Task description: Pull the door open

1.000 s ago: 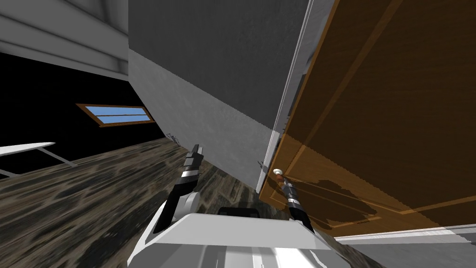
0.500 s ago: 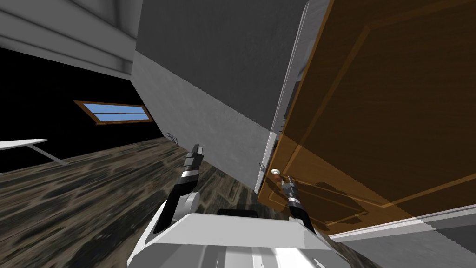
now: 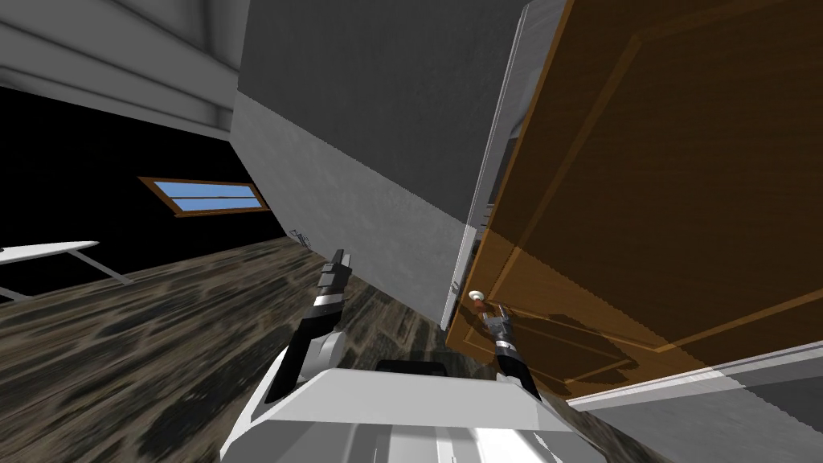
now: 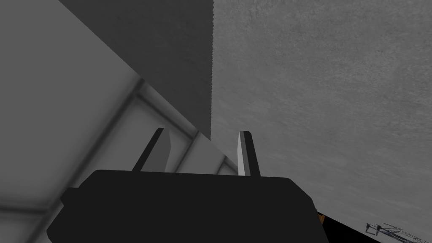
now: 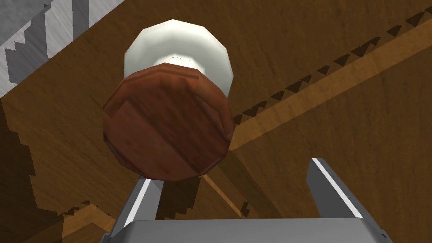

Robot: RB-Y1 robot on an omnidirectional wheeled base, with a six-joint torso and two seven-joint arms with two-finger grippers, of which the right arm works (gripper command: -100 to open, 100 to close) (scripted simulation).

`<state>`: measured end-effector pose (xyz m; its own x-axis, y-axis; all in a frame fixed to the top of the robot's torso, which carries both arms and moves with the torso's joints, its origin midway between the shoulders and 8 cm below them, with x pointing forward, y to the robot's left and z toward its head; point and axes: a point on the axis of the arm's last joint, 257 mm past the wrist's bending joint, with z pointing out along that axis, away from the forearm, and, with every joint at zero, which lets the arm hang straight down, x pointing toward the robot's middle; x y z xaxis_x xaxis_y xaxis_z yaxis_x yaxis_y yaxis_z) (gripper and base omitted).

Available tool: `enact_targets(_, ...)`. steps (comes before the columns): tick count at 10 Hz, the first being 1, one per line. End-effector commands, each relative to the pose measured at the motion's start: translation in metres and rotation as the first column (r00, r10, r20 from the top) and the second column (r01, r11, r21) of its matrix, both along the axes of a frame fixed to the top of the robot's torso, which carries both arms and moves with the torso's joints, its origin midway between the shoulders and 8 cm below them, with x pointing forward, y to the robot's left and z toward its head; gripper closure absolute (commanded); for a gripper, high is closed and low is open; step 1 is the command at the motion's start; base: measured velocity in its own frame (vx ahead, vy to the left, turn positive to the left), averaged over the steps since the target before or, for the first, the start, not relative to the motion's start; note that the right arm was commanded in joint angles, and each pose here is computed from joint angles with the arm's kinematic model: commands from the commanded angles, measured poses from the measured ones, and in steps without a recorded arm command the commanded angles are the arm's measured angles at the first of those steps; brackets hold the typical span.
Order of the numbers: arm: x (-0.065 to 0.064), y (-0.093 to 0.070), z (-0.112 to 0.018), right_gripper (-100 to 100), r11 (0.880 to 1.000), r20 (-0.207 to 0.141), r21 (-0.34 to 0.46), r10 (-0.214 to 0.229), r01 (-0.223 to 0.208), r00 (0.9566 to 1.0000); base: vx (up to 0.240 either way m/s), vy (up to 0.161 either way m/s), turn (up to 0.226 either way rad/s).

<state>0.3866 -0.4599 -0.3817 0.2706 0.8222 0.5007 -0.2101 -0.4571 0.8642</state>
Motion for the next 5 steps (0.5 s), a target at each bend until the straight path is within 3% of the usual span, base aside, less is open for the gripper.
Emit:
enact_targets(1,0.0079,0.0130,-0.0011,-100,0.998,0.022,0.053,0.018,-0.019,0.9996,-0.044,-0.004,0.012)
enact_targets(4,0.0120,0.0185,-0.0015,-100,0.987,0.058,0.158,0.014,-0.023,0.9982,-0.048,0.016,0.029)
enact_targets(5,0.0120,0.0185,-0.0015,-100,0.987,0.059,0.161,0.014,-0.024,0.9982,-0.037,0.014,0.025)
